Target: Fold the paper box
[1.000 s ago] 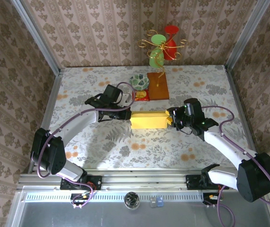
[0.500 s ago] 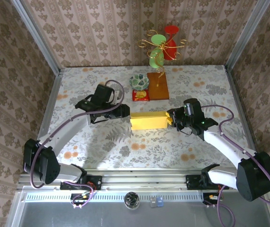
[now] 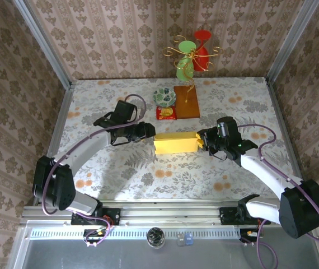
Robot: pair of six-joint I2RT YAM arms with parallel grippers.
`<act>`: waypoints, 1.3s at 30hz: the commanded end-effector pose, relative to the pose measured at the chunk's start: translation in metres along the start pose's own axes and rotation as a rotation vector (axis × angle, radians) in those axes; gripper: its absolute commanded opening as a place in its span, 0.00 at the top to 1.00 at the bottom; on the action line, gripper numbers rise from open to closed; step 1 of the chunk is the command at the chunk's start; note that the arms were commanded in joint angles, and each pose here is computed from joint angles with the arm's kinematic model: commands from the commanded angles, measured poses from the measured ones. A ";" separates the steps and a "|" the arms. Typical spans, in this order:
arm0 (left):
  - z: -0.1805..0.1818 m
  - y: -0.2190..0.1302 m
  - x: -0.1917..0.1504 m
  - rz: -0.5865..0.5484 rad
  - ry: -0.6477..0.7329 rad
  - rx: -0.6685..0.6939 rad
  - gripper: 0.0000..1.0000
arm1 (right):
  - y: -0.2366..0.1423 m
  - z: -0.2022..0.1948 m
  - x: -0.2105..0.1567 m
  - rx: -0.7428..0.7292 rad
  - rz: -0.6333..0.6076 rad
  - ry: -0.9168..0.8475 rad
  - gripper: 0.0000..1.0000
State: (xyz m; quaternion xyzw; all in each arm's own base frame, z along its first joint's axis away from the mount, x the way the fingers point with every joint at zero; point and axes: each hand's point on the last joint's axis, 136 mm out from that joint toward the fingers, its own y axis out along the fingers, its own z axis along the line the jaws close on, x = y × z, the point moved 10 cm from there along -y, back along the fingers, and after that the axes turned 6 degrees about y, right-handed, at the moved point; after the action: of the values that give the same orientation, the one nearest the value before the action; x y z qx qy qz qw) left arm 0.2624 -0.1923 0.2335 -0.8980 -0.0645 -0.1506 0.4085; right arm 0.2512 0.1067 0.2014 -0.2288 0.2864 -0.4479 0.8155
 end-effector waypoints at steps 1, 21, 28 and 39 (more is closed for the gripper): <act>0.003 0.005 0.000 0.001 -0.027 -0.026 0.61 | 0.005 -0.028 0.008 -0.158 -0.043 0.045 0.71; 0.019 0.014 -0.013 0.033 -0.046 -0.010 0.72 | 0.005 -0.030 0.009 -0.184 -0.047 0.049 0.71; 0.027 0.019 -0.021 0.053 -0.048 0.000 0.74 | 0.003 -0.043 0.010 -0.277 -0.061 0.060 0.69; 0.038 0.035 -0.041 0.125 0.012 0.063 0.80 | 0.001 -0.061 0.014 -0.440 -0.082 0.082 0.70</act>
State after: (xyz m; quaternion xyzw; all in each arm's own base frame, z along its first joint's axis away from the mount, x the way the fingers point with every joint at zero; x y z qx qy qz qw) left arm 0.2569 -0.1938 0.2089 -0.9111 -0.0523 -0.1638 0.3745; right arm 0.2498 0.1055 0.2005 -0.2675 0.3056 -0.4332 0.8046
